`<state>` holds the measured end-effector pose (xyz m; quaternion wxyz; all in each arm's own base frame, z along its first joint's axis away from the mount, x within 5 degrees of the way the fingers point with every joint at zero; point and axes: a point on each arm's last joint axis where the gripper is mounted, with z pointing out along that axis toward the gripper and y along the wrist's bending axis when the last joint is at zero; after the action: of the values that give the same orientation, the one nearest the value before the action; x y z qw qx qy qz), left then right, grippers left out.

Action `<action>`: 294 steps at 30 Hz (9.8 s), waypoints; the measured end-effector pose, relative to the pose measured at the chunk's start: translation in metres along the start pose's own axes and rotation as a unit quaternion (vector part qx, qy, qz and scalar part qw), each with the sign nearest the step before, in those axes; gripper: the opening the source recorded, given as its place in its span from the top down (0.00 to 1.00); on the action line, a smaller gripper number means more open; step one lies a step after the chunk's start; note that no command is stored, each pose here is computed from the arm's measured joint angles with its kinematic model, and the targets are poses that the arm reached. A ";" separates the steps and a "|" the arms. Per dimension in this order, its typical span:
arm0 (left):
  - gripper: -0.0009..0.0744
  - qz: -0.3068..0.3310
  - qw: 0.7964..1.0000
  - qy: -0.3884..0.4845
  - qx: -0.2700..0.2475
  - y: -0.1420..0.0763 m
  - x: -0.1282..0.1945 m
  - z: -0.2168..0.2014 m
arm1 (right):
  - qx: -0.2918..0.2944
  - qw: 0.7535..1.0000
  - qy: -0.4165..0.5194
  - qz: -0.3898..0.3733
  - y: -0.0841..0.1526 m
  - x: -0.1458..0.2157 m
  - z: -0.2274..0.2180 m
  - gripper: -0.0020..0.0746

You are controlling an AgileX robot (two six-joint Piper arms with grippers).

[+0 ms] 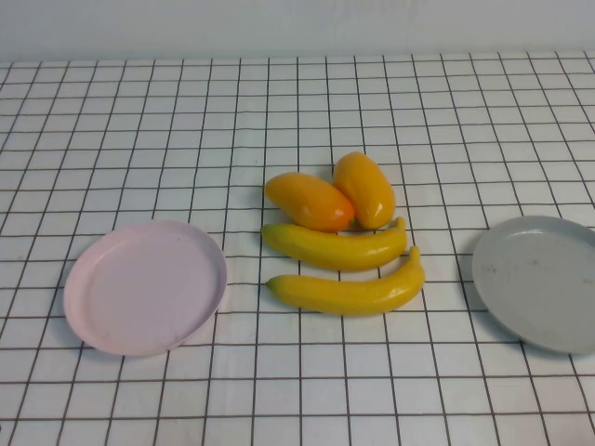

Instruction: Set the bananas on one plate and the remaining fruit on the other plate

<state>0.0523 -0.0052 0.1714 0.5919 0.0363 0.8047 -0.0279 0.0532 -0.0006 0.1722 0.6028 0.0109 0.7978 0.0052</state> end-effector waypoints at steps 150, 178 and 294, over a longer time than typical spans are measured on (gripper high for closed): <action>0.13 0.326 0.841 0.326 0.284 -0.198 -0.176 0.351 | 0.000 1.000 0.000 0.000 0.000 0.000 0.000 0.99; 0.18 0.666 0.598 0.158 0.417 -0.204 -0.157 0.363 | 0.000 1.000 0.000 0.000 0.000 0.000 0.000 0.99; 0.10 0.014 0.923 0.363 0.128 -0.058 -0.221 0.246 | 0.000 1.000 0.000 0.000 0.000 0.000 0.000 0.99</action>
<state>0.3468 -0.0901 0.3095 0.2503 0.1310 0.9533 -0.1070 0.0532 -0.0006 0.1722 0.6028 0.0109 0.7978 0.0052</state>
